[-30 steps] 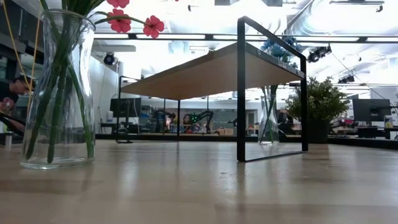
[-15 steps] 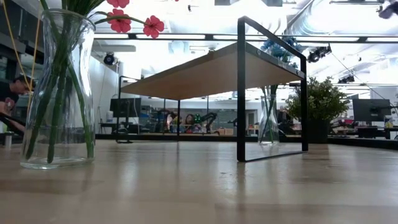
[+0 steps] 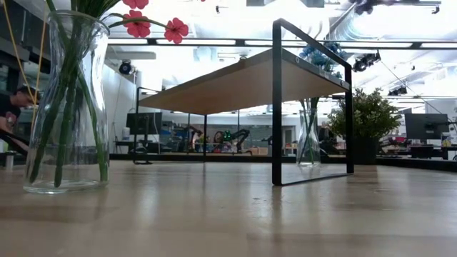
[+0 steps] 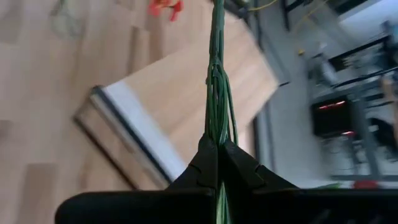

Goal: Pick and place flowers into a vace then onto a shelf
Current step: Put the violet flowers into the top transparent vase

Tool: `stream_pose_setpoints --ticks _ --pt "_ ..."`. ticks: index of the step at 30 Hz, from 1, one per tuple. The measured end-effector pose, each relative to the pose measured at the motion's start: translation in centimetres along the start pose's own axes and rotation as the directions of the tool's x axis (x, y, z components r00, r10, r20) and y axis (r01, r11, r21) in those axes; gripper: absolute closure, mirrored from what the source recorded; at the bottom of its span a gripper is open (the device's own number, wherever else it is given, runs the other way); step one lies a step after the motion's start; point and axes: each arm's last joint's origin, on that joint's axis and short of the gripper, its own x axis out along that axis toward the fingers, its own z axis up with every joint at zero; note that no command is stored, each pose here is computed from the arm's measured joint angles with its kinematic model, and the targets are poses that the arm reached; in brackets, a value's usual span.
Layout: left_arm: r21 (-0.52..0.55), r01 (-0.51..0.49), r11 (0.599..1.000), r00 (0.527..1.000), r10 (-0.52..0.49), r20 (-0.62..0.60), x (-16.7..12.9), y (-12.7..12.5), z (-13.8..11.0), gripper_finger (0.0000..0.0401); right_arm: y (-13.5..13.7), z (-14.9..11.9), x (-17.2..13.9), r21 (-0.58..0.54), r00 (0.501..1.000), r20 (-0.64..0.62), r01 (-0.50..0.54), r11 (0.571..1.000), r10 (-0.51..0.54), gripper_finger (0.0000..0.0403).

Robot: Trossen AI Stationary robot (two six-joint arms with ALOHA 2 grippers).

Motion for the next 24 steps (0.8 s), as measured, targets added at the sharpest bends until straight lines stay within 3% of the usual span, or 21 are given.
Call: stream_pose_setpoints --ticks 15,24 --pt "-0.084 0.002 0.996 1.0 -0.002 0.001 0.0 -1.1 -2.1 0.013 -2.0 1.8 1.7 -0.191 0.978 0.084 0.206 0.96 -0.193 0.0403" --pt "-0.113 -0.031 0.993 0.999 0.034 0.026 1.0 -1.1 -2.2 0.013 -2.5 3.9 1.6 -0.342 0.932 0.195 0.357 0.869 -0.306 0.0403"
